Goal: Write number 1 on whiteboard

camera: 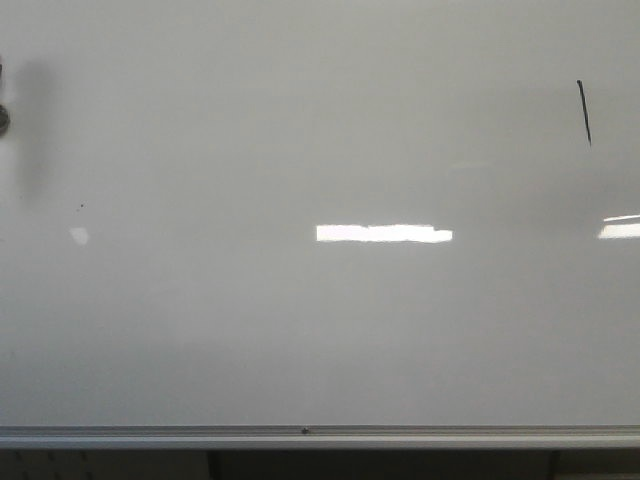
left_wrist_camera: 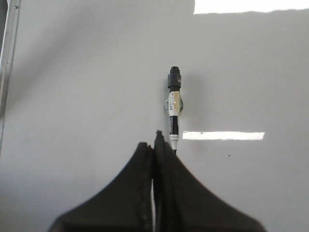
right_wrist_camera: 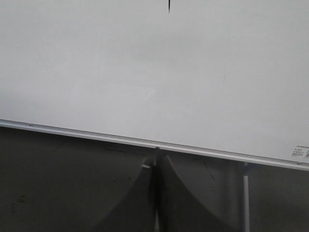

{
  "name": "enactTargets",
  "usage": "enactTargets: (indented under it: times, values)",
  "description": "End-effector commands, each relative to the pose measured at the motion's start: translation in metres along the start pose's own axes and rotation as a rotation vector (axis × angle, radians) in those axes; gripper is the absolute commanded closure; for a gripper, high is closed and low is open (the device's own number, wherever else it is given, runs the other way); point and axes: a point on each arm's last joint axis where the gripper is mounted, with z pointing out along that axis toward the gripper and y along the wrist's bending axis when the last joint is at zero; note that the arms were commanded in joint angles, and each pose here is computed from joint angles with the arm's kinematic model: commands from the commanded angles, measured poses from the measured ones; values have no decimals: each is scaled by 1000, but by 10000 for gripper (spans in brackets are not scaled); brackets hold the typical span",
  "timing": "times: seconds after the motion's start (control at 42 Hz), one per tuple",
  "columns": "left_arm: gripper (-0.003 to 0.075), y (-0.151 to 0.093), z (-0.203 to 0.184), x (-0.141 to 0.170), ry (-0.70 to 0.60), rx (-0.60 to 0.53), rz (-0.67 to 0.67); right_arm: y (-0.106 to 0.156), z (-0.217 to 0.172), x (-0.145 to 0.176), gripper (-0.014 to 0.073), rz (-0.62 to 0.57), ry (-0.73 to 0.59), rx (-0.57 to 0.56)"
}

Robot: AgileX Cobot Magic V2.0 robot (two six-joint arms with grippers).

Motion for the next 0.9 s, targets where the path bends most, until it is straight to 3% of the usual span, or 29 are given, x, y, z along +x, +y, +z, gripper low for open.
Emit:
enactTargets:
  times: [0.0,0.88]
  values:
    - [741,1,-1,-2,-84,-8,-12,0,-5,-12,692,3,-91,2]
    - [741,1,-1,-2,-84,-8,-12,0,-11,-6,692,-1,-130,7]
